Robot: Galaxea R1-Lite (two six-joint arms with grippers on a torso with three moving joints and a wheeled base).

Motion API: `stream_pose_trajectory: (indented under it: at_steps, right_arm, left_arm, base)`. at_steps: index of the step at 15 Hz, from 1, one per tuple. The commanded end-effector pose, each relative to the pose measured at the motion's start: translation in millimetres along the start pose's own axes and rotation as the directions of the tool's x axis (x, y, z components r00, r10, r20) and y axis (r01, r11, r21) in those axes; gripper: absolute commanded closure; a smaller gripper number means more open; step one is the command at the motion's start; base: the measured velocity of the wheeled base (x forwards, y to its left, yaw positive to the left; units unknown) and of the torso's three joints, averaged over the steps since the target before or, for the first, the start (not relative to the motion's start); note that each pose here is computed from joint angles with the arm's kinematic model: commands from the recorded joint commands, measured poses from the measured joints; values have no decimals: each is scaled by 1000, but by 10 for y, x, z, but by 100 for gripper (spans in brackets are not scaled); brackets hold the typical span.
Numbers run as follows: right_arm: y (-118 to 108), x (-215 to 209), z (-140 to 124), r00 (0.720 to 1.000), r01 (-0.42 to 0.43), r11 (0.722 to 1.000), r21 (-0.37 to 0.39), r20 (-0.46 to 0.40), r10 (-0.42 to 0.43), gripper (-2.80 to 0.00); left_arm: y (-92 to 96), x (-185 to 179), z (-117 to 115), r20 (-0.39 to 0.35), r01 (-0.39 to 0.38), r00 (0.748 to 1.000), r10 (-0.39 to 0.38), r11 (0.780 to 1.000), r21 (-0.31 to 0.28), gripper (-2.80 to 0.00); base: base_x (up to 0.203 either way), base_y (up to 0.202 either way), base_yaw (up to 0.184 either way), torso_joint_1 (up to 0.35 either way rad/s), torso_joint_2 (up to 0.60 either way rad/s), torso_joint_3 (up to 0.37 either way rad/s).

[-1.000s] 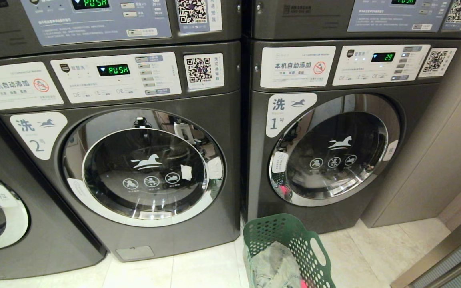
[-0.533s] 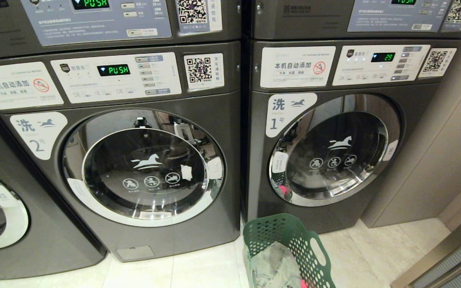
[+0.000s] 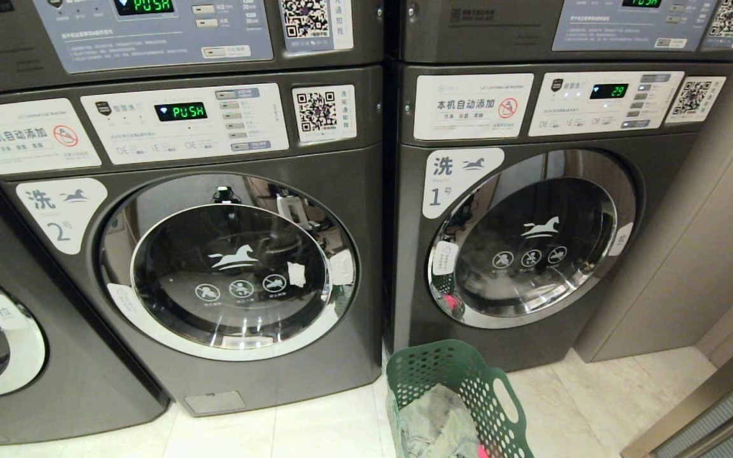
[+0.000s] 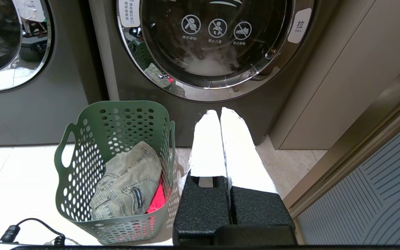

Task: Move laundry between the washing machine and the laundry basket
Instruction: Open the lid of the washing machine

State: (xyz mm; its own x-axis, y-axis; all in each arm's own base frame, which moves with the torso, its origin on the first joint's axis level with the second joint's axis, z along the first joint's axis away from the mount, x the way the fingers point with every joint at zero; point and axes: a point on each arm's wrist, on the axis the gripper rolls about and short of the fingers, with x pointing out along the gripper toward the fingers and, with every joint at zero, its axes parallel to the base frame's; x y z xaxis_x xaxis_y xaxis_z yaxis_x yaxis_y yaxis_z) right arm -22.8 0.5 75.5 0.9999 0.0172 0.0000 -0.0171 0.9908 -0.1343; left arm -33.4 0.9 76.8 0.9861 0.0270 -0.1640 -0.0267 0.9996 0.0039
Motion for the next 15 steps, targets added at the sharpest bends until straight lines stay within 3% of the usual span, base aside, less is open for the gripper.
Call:
stream_pose_trajectory:
  at_steps: [1,15]
  right_arm:
    - [0,1,2,1000,0,1000,-3,0,0,0]
    - [-1,1,0,1000,2,1000,1,-2,-2,0]
  left_arm:
    - [0,1,0,-2,-1,1000,1,1000,0,0]
    - [0,1,-1,-3,-1,1000,1,1000,0,0]
  base:
    - [0,0,0,0,0,0]
    - [0,0,0,0,0,0]
